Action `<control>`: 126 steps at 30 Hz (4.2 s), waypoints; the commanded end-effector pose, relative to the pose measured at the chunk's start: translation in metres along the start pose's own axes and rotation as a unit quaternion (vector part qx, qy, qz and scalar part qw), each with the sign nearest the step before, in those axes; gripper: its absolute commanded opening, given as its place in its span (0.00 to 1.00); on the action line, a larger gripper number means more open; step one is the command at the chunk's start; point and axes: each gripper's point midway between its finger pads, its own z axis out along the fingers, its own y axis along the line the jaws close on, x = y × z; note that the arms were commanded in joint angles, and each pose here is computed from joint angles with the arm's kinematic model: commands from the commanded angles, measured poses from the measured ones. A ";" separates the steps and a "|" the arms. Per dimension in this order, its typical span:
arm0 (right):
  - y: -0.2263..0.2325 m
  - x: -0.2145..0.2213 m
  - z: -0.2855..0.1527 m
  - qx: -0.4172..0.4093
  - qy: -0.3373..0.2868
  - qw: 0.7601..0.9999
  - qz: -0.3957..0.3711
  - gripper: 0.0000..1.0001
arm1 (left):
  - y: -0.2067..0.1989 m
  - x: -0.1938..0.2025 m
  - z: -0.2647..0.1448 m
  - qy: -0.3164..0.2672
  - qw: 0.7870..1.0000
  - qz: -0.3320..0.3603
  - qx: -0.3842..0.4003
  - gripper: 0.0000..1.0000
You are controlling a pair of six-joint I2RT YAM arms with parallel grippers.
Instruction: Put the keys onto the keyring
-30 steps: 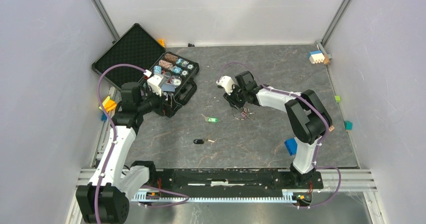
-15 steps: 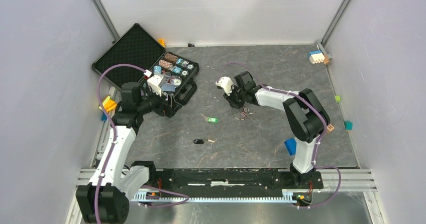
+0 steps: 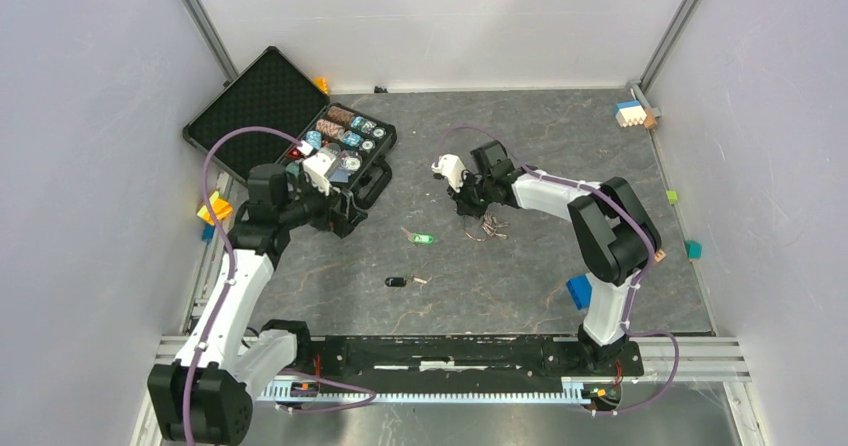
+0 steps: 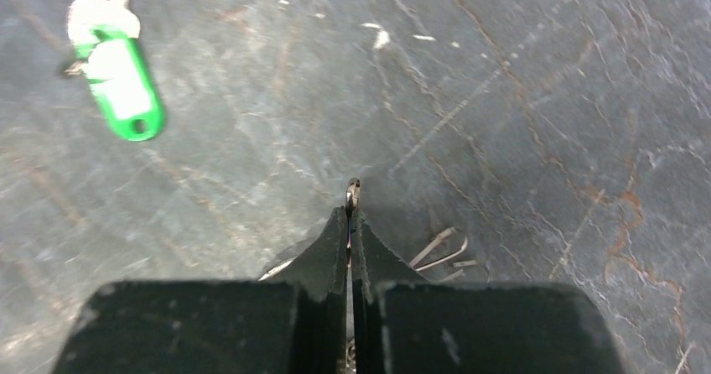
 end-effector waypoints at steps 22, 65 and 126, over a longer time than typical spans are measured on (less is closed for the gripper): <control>0.122 -0.053 -0.073 -0.298 -0.189 0.929 -0.107 0.00 | -0.151 0.017 0.096 0.005 0.904 0.239 0.354 0.57; 0.124 -0.049 -0.075 -0.304 -0.193 0.925 -0.117 0.00 | -0.170 0.050 0.122 -0.029 0.881 0.298 0.367 0.31; 0.093 -0.057 -0.082 -0.222 -0.185 0.950 -0.116 0.41 | -0.175 0.029 0.123 0.027 0.929 0.158 0.333 0.02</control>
